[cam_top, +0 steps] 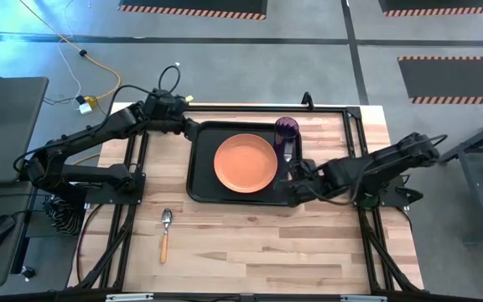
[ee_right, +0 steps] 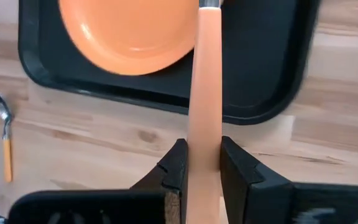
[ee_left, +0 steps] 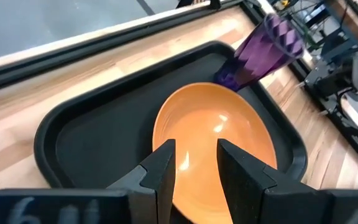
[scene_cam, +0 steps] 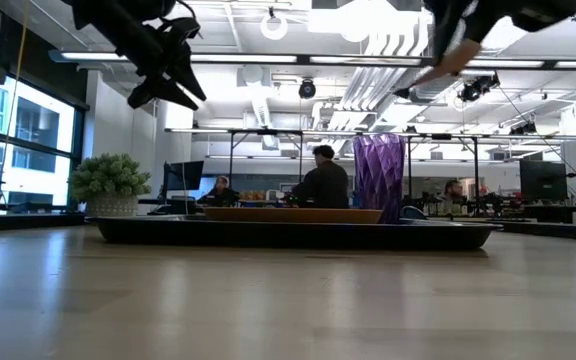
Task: Pick and place plate/cup/fork/spoon on tray
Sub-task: Put the orange fork on the black tray to the left of the orange plate
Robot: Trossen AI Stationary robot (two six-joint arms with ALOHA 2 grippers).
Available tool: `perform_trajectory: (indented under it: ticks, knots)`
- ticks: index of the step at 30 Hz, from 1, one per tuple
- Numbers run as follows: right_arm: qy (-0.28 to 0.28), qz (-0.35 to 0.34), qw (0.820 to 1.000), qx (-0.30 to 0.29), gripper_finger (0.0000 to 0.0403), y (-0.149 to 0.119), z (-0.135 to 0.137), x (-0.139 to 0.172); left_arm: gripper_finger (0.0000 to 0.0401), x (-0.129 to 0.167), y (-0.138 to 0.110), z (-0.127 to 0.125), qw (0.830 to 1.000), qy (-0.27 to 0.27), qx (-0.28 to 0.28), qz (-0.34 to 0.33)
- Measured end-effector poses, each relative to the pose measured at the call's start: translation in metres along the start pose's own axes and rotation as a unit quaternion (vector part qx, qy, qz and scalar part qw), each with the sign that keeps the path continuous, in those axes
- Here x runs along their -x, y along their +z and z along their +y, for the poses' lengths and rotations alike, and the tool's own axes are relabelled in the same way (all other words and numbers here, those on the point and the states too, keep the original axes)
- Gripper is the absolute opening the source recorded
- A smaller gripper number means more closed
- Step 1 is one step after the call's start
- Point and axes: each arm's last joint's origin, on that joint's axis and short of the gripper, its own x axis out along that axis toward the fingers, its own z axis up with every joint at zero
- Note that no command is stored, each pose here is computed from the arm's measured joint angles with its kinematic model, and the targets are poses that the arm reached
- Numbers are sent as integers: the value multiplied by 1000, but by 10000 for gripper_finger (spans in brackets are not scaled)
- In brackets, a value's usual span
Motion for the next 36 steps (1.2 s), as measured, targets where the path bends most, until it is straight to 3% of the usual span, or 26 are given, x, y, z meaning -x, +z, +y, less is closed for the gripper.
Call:
perform_trajectory:
  ticks: [8, 19, 29, 36]
  knots:
    - [-22, -4, 999, 36, 42, -4, 37, -7, 106, 0, -7, 3, 999, 9, 6, 39]
    - [-47, 11, 997, 60, 42, -7, 67, -29, 106, 0, -20, -11, 994, -41, 1, 98]
    - [2, 21, 998, 57, 42, -23, 88, -53, 106, 1, -41, -22, 984, -39, -22, 173]
    - [26, 49, 994, 99, 42, -47, 96, -70, 106, 2, -45, -27, 982, -44, -33, 181]
